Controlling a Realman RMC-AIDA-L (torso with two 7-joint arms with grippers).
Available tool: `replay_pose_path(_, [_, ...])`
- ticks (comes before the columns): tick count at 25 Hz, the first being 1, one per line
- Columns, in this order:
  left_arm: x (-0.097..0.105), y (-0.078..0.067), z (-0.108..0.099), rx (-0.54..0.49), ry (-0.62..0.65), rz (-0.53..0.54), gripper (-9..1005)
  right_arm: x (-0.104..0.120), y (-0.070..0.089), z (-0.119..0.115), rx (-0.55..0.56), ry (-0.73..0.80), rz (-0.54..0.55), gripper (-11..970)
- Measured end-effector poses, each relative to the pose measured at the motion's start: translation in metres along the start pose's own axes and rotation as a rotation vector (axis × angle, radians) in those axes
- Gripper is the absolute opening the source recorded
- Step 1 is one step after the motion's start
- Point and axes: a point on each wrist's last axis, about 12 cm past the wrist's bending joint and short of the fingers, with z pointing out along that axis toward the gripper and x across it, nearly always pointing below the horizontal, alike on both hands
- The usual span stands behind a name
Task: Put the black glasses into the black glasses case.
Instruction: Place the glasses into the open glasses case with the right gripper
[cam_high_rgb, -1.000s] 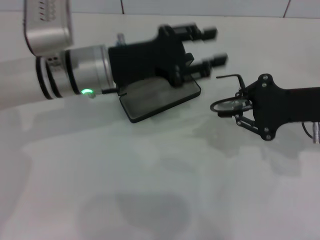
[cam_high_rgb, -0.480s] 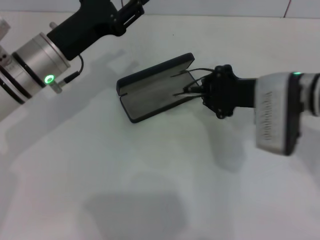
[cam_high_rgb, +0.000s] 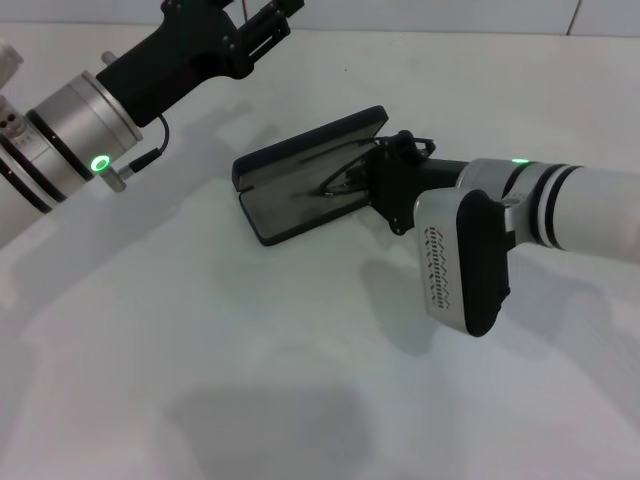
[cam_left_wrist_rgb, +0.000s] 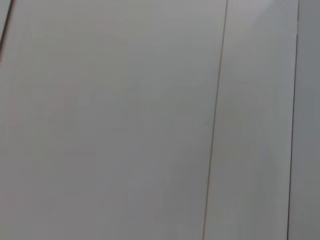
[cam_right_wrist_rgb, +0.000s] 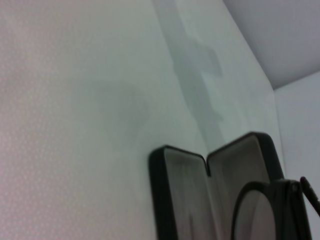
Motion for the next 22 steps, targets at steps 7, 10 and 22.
replay_pose_path(7, [0.001, -0.002, 0.004, 0.007, 0.0, -0.008, 595, -0.004, -0.002, 0.008, -0.022, -0.015, 0.002, 129])
replay_pose_path(10, [0.001, -0.002, 0.004, 0.007, 0.0, -0.008, 596, -0.004, -0.005, 0.011, -0.022, -0.015, 0.007, 141])
replay_pose_path(22, [0.002, -0.001, 0.005, -0.005, 0.01, -0.009, 597, -0.013, -0.004, 0.019, -0.057, -0.034, -0.045, 182])
